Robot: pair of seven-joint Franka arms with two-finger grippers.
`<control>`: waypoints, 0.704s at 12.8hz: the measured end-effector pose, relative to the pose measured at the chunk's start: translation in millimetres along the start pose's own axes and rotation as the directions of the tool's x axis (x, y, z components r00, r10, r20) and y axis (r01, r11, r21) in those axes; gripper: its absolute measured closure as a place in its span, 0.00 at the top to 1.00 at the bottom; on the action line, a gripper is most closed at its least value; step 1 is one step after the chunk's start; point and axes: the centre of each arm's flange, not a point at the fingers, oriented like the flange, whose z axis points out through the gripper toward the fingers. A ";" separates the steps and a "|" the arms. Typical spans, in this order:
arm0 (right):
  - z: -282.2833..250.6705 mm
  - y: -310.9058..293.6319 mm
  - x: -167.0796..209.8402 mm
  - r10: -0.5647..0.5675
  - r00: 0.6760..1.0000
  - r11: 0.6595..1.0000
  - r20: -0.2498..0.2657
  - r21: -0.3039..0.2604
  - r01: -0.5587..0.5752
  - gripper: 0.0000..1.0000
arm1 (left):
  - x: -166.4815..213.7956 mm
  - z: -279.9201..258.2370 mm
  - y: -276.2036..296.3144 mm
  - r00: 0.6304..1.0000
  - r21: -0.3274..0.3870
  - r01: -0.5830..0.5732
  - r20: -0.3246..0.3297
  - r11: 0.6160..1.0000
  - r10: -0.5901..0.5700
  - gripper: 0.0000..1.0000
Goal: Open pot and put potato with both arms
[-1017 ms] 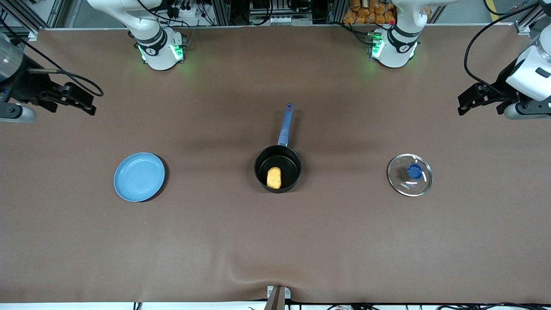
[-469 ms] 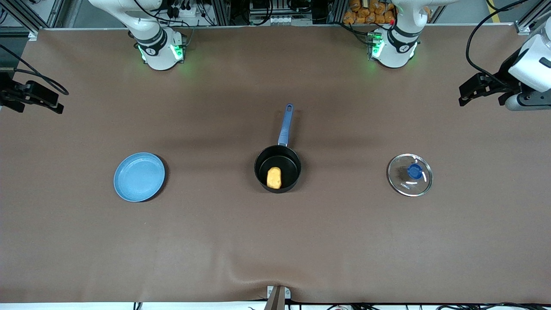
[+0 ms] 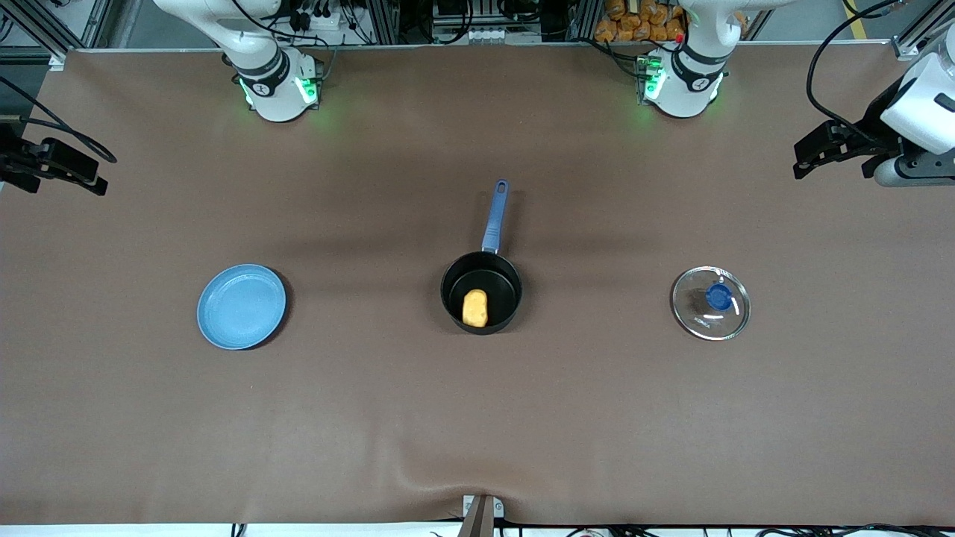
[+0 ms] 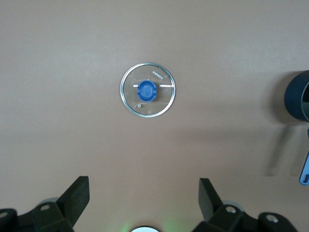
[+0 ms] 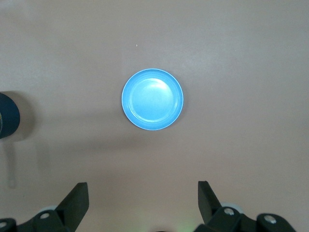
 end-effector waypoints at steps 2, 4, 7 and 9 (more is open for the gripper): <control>-0.1 -0.9 0.2 -0.002 1.000 1.000 -0.002 0.000 0.002 1.00 | -1.3 -3.3 1.5 1.000 0.000 -0.003 -0.006 1.000 0.003 1.00; -0.2 -0.9 0.2 -0.002 1.000 1.000 -0.002 0.000 0.002 1.00 | -1.7 -8.1 3.2 1.000 0.000 -0.006 -0.017 1.000 0.006 1.00; -4.4 -1.3 1.6 -0.003 1.000 1.000 -0.026 -0.007 0.003 1.00 | -1.7 -12.0 3.2 1.000 -0.001 -0.006 -0.025 1.000 0.006 1.00; -8.8 -6.8 0.9 -0.014 0.999 1.000 -0.041 -0.018 0.013 1.00 | -1.8 -12.1 3.2 1.000 -0.001 -0.005 -0.024 1.000 0.005 1.00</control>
